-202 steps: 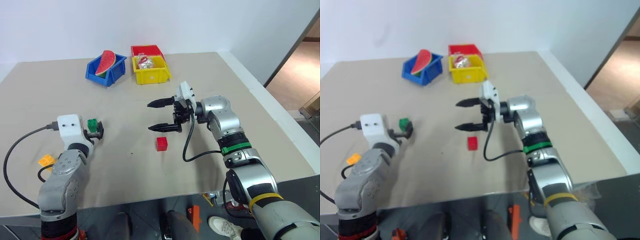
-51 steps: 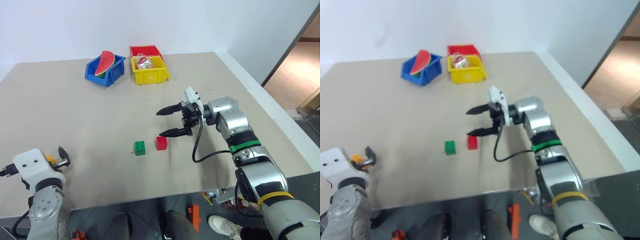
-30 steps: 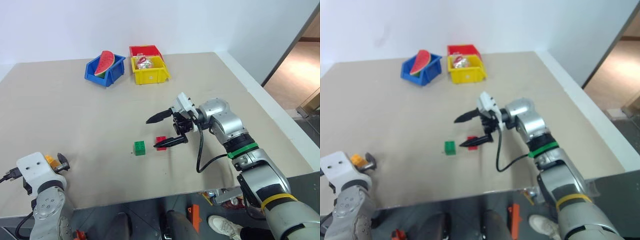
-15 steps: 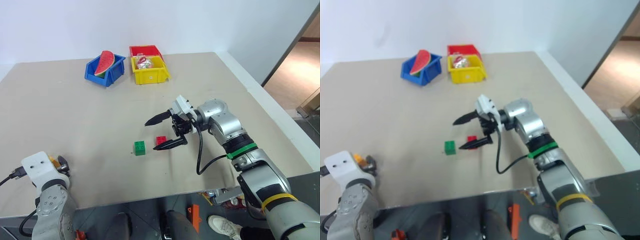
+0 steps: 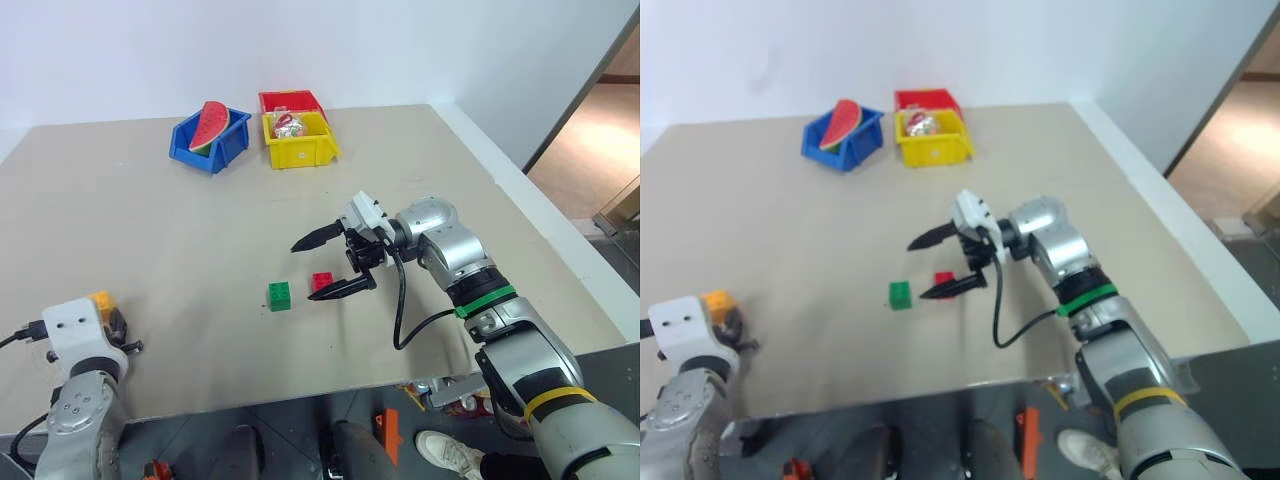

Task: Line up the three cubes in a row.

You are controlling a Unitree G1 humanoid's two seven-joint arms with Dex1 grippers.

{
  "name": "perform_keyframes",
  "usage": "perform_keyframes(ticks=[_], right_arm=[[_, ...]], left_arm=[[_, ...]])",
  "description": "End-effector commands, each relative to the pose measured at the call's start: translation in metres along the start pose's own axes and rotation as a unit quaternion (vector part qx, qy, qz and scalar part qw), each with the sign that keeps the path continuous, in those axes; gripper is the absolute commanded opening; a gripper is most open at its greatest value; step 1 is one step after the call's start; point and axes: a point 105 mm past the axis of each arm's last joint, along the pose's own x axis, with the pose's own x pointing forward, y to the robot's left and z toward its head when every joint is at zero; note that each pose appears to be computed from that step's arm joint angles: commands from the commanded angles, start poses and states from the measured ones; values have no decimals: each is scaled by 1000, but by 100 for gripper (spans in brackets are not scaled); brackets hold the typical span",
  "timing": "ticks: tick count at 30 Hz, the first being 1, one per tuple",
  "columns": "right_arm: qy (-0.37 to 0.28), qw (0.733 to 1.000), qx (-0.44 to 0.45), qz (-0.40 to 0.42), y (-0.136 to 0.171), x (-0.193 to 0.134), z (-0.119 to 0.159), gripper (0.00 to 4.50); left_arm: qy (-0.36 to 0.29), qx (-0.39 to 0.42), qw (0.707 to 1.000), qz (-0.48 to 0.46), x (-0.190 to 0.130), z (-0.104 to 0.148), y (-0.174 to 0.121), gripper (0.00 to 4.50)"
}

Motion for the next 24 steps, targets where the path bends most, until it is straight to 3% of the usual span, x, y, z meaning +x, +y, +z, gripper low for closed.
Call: perform_keyframes(ticks=[1,7,11,24], right_arm=[[-7,999,-30,18,2,-4,13,450],[-2,1000,-29,12,1,-7,12,450],[3,1000,-31,6,0,-9,12,450],[-1,1000,-16,-18,-3,-16,14,450]], left_arm=[[-35,28,995,-87,4,18,-12,127],[-46,115,939,-320,0,28,-58,127],[-41,180,864,-469,-17,22,-84,127],[-24,257,742,-619,-1,29,-94,127]])
